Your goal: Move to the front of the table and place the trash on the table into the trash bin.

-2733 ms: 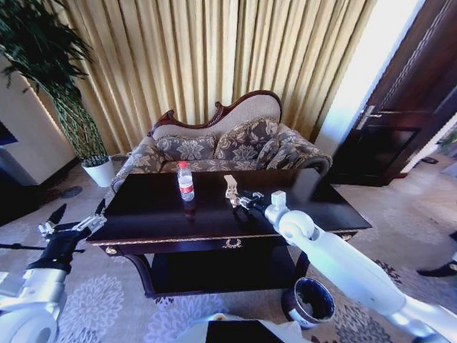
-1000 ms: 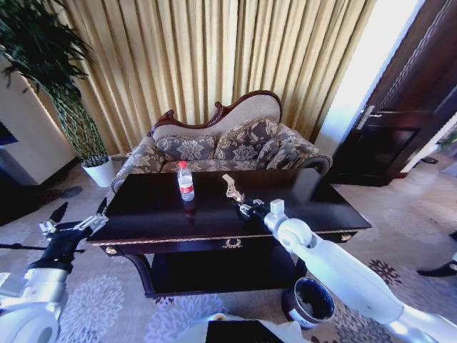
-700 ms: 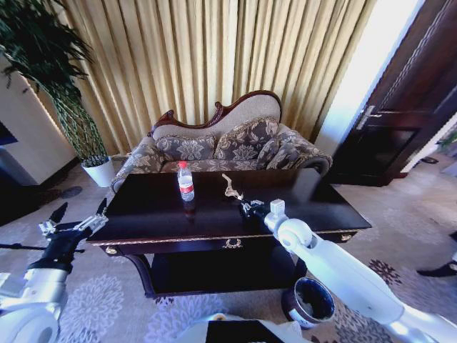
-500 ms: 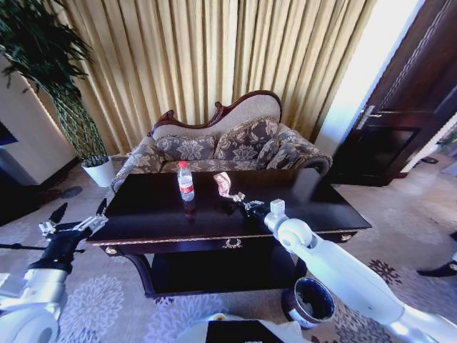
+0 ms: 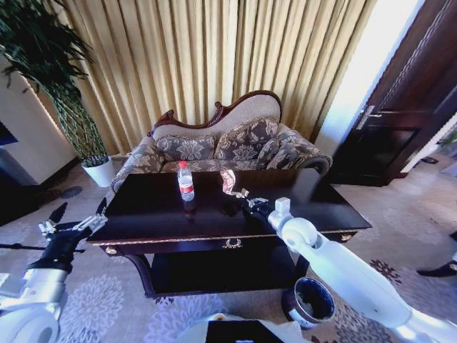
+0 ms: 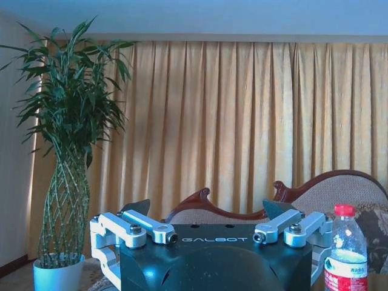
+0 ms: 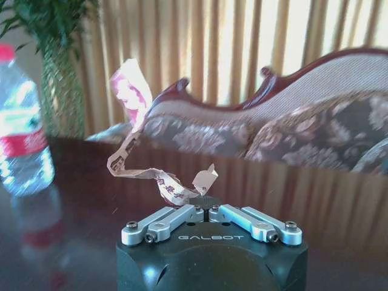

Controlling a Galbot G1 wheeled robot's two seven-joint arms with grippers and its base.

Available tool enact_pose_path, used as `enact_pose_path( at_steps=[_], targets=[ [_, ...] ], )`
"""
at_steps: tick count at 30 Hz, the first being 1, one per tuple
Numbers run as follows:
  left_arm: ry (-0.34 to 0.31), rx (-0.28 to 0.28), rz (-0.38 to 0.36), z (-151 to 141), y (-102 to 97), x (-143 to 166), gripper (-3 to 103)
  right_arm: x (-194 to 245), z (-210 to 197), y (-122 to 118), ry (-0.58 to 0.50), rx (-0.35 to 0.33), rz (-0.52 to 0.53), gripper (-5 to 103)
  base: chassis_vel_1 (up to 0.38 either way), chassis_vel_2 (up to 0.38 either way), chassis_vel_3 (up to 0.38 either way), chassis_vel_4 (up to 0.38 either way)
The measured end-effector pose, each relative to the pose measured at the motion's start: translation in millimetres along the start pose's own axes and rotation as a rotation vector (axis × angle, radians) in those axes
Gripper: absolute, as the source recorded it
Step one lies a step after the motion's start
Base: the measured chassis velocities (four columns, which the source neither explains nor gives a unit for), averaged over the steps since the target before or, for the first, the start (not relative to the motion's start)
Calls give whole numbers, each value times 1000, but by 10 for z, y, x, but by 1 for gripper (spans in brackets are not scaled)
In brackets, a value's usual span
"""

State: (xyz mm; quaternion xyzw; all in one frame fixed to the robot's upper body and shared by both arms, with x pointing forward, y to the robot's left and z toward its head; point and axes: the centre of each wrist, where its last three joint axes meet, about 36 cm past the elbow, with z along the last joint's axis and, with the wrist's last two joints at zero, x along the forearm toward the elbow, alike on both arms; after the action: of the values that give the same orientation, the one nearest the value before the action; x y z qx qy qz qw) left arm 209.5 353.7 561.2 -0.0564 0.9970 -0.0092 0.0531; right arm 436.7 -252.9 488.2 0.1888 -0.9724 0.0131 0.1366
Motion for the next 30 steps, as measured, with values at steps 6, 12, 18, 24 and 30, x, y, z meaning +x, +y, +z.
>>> enact_pose_path(
  at_steps=[6, 12, 18, 24, 30],
  targets=[
    [-13, 12, -4, -12, 2, -14, 100, 256, -180, -228, -116, -11, 91, 0, 0, 0, 0, 0],
    [-12, 21, -19, 24, 58, -27, 100, 500, -135, -223, -143, 4, 158, 0, 0, 0, 0, 0],
    [-13, 28, -39, 98, 154, -24, 100, 765, -103, -96, -153, -23, 245, 0, 0, 0, 0, 0],
    [-21, 27, -56, 94, 288, -7, 100, 1167, -131, -68, -174, -31, 306, 0, 0, 0, 0, 0],
    [-6, 20, -47, 142, 374, 19, 100, 1424, -56, 86, -158, -48, 320, 0, 0, 0, 0, 0]
  ],
)
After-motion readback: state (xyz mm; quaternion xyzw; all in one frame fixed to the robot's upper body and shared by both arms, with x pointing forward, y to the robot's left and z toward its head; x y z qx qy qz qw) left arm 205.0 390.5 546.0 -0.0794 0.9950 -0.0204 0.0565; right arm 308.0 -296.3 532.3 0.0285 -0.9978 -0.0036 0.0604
